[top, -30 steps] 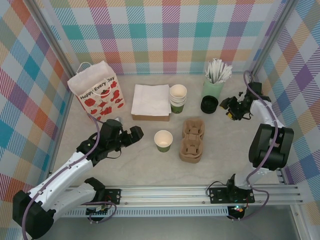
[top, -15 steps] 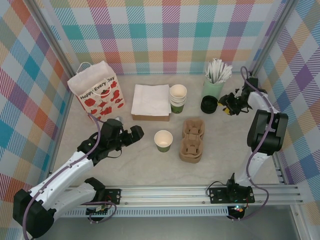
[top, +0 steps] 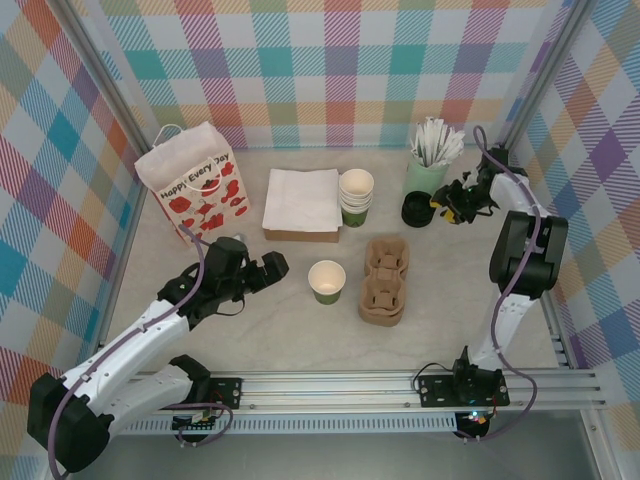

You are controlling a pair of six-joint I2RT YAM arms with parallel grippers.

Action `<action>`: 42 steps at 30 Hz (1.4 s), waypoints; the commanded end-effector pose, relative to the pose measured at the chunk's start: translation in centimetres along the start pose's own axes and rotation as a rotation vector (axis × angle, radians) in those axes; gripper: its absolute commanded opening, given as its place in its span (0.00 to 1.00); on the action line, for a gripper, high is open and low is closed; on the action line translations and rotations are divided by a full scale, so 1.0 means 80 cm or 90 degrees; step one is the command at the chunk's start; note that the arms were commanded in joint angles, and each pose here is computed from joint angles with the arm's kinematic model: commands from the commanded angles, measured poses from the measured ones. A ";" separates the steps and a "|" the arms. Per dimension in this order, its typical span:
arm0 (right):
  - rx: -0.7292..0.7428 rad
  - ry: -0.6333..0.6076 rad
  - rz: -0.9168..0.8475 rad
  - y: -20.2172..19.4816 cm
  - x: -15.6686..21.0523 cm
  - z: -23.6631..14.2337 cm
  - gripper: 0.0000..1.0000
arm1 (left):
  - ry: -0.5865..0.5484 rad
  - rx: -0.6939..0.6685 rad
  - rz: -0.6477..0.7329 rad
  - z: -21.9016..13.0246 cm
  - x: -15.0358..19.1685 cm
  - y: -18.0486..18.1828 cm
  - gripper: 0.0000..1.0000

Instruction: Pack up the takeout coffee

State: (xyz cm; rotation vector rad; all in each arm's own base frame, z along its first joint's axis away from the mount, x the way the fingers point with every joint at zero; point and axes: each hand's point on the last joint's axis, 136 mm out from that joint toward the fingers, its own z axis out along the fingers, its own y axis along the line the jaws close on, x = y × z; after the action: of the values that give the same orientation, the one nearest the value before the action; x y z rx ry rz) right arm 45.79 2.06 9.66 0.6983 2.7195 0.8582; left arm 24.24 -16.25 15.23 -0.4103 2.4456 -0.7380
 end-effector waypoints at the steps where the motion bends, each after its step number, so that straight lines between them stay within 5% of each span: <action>1: 0.010 0.019 -0.011 0.002 0.003 0.003 0.42 | 0.008 0.007 0.010 0.000 0.005 -0.004 1.00; 42: 0.036 0.029 -0.036 0.006 0.005 0.001 0.16 | 0.008 0.001 0.016 -0.005 0.005 -0.002 1.00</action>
State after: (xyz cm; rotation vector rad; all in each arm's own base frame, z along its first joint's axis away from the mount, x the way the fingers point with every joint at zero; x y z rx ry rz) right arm 45.55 2.45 7.64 0.6746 2.8216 0.8071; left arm 24.19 -16.21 15.15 -0.4108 2.4494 -0.7345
